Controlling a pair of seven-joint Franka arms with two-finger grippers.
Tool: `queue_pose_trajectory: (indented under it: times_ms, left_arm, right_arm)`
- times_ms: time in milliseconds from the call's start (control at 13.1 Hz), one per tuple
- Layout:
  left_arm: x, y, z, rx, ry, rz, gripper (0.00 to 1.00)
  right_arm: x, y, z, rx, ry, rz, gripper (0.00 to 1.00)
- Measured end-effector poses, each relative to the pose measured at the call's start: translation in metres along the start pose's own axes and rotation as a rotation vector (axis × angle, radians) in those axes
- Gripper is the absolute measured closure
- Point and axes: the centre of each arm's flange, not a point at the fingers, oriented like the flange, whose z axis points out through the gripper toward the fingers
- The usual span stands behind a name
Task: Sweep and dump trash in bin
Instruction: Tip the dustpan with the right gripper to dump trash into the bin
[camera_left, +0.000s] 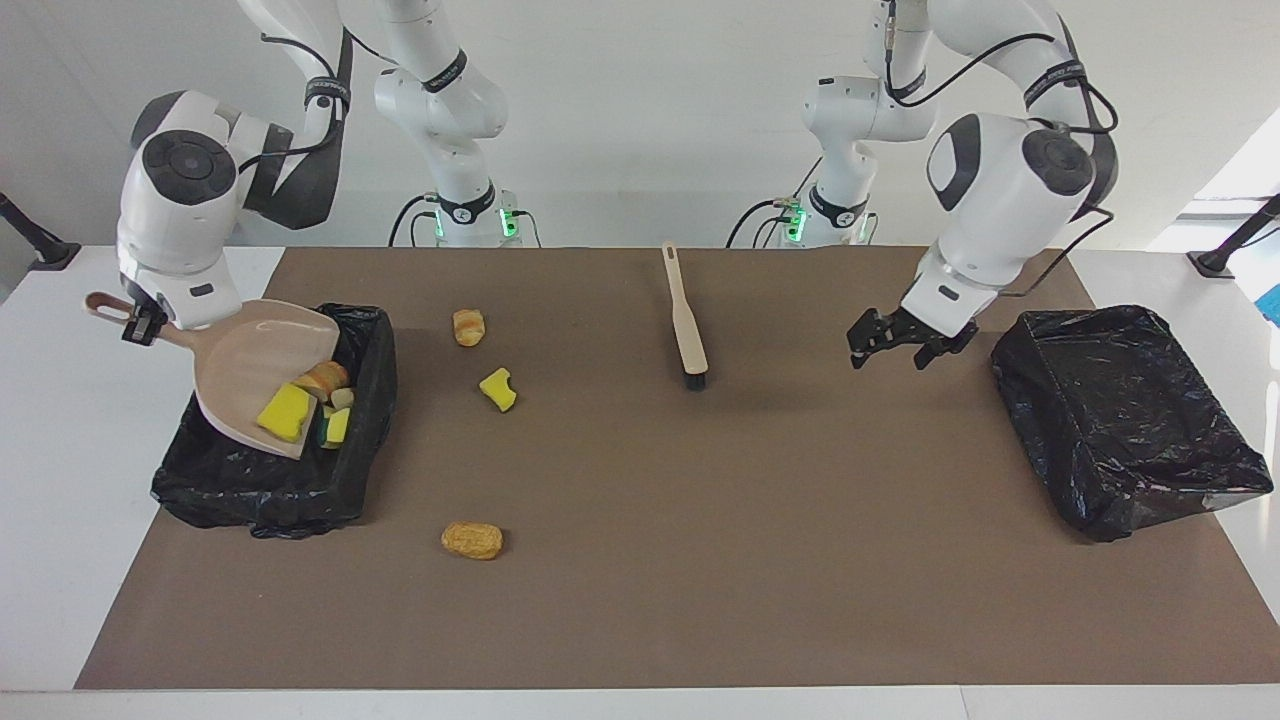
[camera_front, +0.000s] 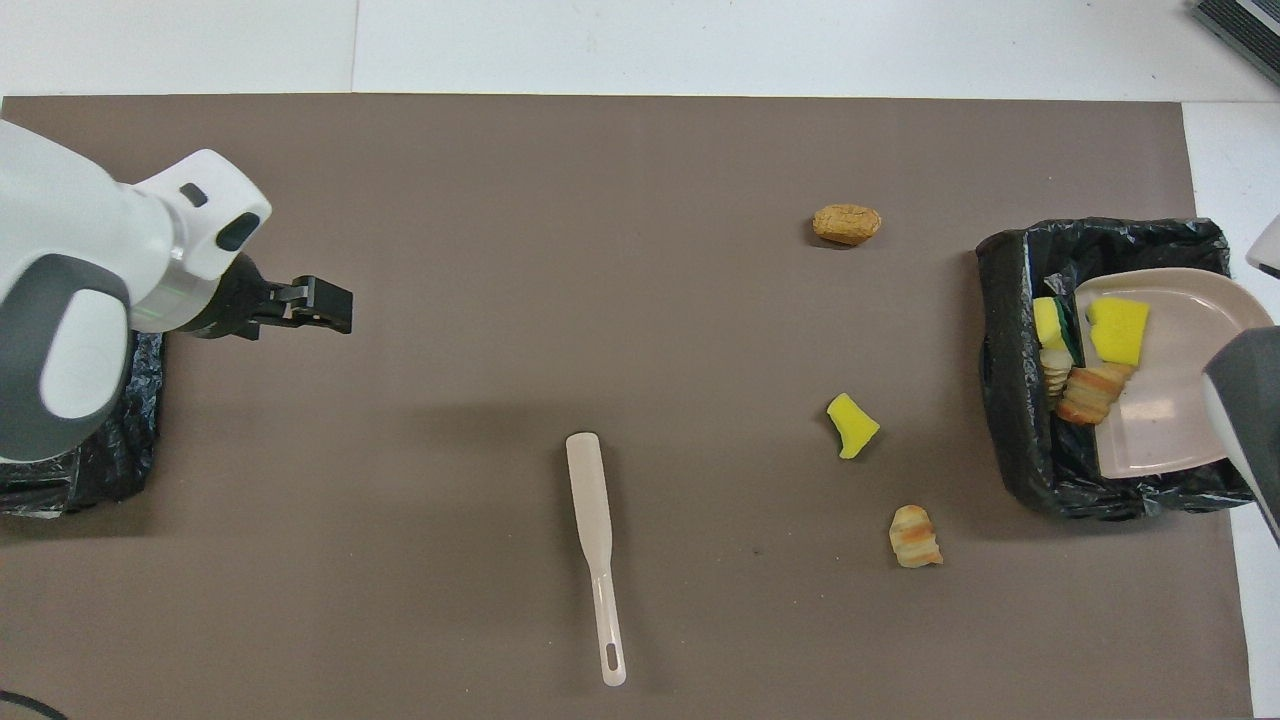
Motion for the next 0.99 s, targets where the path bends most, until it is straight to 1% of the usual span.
queue_pose_trajectory:
  times_ms: [152,304,380,532,685,837,989]
  left_arm:
    - [-0.012,-0.011,-0.026,0.007,-0.008,0.008,0.00]
    - [-0.016,-0.014,-0.033,0.057,-0.021,0.044,0.00]
    - [-0.016,-0.016,-0.035,0.070,-0.020,0.056,0.00]
    - [-0.015,-0.023,-0.040,0.075,-0.010,0.048,0.00]
    - [-0.014,-0.036,-0.052,0.075,0.014,0.030,0.00]
    - [-0.016,-0.044,-0.067,0.076,0.040,0.025,0.00]
    - [-0.017,-0.045,-0.073,0.077,0.049,0.023,0.00]
  right_arm:
    - [0.009,-0.001,-0.014,0.004,-0.033,0.000,0.68]
    - [0.013,-0.001,-0.025,-0.008,-0.078,-0.018,0.68]
    - [0.016,-0.002,-0.031,-0.007,-0.096,-0.027,0.68]
    - [0.026,-0.001,-0.044,-0.020,-0.115,-0.048,0.68]
    - [0.035,0.001,-0.054,-0.037,-0.138,-0.068,0.68]
    - [0.040,0.003,-0.063,-0.056,-0.180,-0.086,0.68]
    - [0.049,0.005,-0.076,-0.081,-0.225,-0.111,0.68]
